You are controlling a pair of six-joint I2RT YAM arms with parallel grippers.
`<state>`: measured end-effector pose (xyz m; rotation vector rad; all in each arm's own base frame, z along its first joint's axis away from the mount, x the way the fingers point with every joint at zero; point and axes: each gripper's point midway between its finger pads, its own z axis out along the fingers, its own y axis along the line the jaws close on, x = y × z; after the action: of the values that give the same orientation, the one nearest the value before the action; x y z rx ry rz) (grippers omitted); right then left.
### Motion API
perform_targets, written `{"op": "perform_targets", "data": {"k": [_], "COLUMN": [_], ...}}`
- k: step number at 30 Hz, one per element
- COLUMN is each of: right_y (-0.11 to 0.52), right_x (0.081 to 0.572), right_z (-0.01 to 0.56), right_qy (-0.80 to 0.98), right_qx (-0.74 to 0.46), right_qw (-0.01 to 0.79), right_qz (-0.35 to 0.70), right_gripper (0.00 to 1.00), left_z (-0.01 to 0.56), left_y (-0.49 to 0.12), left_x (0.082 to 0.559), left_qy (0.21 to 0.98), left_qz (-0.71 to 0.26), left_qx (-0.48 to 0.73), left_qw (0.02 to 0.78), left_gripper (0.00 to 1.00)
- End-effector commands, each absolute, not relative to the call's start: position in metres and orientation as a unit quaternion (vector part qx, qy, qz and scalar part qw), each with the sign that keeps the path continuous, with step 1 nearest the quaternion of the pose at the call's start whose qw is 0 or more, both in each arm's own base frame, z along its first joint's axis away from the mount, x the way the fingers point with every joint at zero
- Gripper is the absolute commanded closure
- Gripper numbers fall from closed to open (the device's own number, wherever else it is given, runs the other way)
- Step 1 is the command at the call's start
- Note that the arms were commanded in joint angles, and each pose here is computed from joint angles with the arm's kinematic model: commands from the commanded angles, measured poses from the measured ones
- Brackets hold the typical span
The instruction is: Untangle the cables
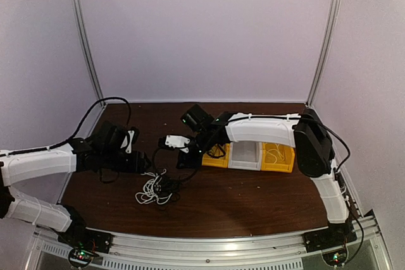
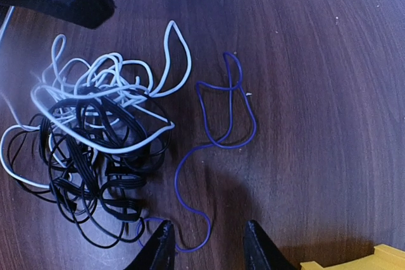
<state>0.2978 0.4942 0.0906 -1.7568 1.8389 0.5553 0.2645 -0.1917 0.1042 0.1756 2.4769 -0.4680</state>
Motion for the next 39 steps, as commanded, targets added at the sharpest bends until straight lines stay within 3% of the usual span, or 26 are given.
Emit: {"op": "perform_targets", "data": {"k": [1,16,23,25,39], "right_y": [0.504,0.515,0.520,0.521,0.512], "right_x": [0.287,0.290,0.289,0.289,0.269], "right_z": [0.075,0.045,0.057,0.066,0.209], "right_qy": [0.685,0.699,0.697,0.695,0.653], "right_qx": [-0.657,-0.650,-0.646,-0.645,-0.620], "right_qw": [0.240,0.229,0.236,0.243,0.341], "right_qz": [0.203,0.189,0.202,0.206,0.269], "right_gripper": [0.61,0.62,0.88,0.99,1.00], "left_z": [0.121,0.133,0.134,0.134,0.216], "left_y": [-0.188,-0.188,-0.190,-0.189,-0.241], "left_x": [0.270,0.268,0.268,0.268,0.239], "left_qy": [0.918,0.906,0.905,0.904,0.736], "left_qz": [-0.192,-0.211,-0.214,-0.213,-0.386], "left_qx": [0.033,0.032,0.038,0.039,0.163], "left_qw": [0.346,0.365,0.367,0.368,0.531], "left_gripper": [0.37,0.36,0.36,0.36,0.33]}}
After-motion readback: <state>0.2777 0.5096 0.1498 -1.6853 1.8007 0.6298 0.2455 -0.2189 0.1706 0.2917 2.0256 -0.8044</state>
